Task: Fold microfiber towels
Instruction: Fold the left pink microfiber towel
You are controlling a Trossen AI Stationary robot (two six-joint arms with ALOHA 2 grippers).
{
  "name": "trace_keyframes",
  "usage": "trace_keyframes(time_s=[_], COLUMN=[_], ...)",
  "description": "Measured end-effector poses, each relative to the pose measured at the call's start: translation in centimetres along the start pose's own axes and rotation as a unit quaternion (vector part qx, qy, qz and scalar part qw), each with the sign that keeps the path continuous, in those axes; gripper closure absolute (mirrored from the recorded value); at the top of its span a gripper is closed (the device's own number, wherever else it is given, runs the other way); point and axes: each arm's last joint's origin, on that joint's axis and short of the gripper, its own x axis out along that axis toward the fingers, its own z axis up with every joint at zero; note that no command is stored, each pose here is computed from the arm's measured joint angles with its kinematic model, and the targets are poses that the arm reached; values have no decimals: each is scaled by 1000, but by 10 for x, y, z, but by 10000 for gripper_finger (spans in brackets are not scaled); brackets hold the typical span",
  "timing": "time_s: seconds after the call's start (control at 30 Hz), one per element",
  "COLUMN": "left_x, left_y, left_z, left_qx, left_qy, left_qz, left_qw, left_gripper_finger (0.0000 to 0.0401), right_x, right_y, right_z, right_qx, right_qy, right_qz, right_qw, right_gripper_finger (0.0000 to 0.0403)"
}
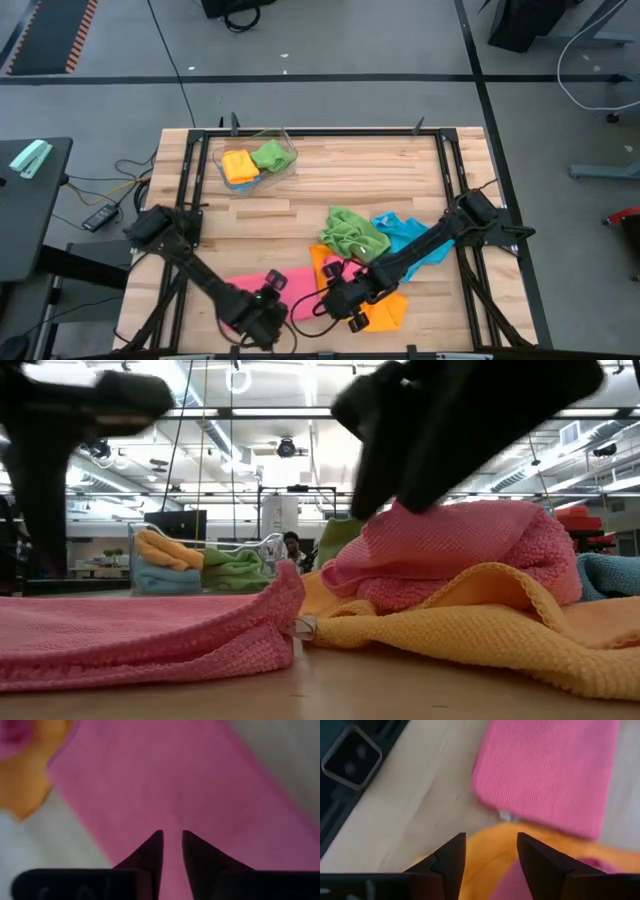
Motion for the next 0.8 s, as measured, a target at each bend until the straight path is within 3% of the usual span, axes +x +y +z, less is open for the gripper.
trace_keyframes(time_s=[0.13,0.4,0.47,0.67,0.8], left_x=[11,26,30,44,50], left_y=[16,52,59,64,71], left_z=[6,7,7,3,-4], left_qx=[2,-86,-103,-100,-131], left_qy=[-5,2,5,32,77], left_qz=[-66,-145,-166,-158,-154], left_qw=[998,986,981,982,976], left_gripper_finger=[268,183,179,197,200], right_x=[-2,-13,-14,-15,-15], right_y=[5,18,19,22,23], right_z=[-11,-15,-15,-16,-16], right_qx=[3,-11,-9,-9,-2], right_qy=[54,76,74,75,73], right_qz=[0,1,1,-2,-2], right_qw=[999,997,997,997,997], right_gripper_finger=[217,217,217,217,217])
